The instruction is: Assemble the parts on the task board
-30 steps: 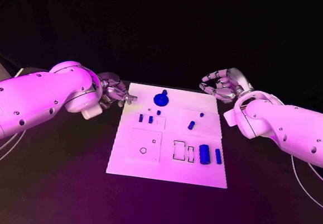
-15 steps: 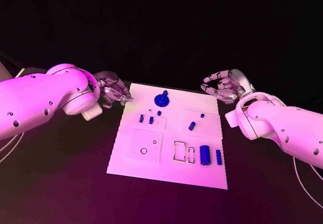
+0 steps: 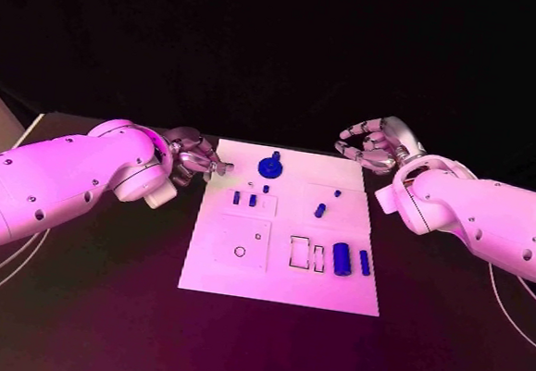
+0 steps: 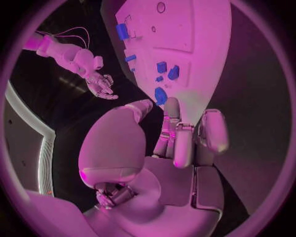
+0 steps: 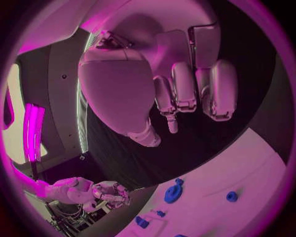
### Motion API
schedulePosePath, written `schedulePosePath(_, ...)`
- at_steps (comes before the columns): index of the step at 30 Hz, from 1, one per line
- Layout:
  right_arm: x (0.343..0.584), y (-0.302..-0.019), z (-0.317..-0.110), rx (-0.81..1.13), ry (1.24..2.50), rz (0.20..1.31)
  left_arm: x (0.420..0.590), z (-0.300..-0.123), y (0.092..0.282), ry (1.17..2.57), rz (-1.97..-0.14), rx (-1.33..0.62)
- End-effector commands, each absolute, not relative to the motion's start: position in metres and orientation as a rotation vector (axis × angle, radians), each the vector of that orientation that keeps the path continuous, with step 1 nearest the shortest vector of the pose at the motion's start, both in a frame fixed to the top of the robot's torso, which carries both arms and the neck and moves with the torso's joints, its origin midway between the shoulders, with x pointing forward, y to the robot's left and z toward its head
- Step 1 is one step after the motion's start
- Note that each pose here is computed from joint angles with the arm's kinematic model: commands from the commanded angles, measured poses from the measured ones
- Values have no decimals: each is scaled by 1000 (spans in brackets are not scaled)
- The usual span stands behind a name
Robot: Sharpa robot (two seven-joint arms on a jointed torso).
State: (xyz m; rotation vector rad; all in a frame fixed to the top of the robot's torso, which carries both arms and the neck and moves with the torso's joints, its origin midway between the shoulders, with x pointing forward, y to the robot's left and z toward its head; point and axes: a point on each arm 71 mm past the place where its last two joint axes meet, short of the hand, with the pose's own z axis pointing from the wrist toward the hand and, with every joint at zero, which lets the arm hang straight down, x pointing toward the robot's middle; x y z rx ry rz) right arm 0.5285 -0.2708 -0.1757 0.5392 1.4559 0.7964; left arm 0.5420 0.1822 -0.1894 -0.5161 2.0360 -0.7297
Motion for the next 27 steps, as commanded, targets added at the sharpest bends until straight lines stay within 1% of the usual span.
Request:
schedulePosePath(1,528,-269,-176,516,1463,803,542,-197,179,2128,-657,-465)
schedulePosePath(7,529,-268,-177,517,1465,803,545,-207,173,2248,-575,-386)
schedulePosePath(15,529,-265,-177,515,1468,806,549,-212,155,2357,-512,-266)
schedulePosePath(20,530,-264,-177,515,1469,807,553,-212,148,2383,-475,-225)
schedulePosePath(27,530,-263,-177,513,1470,810,557,-210,140,2376,-470,-223)
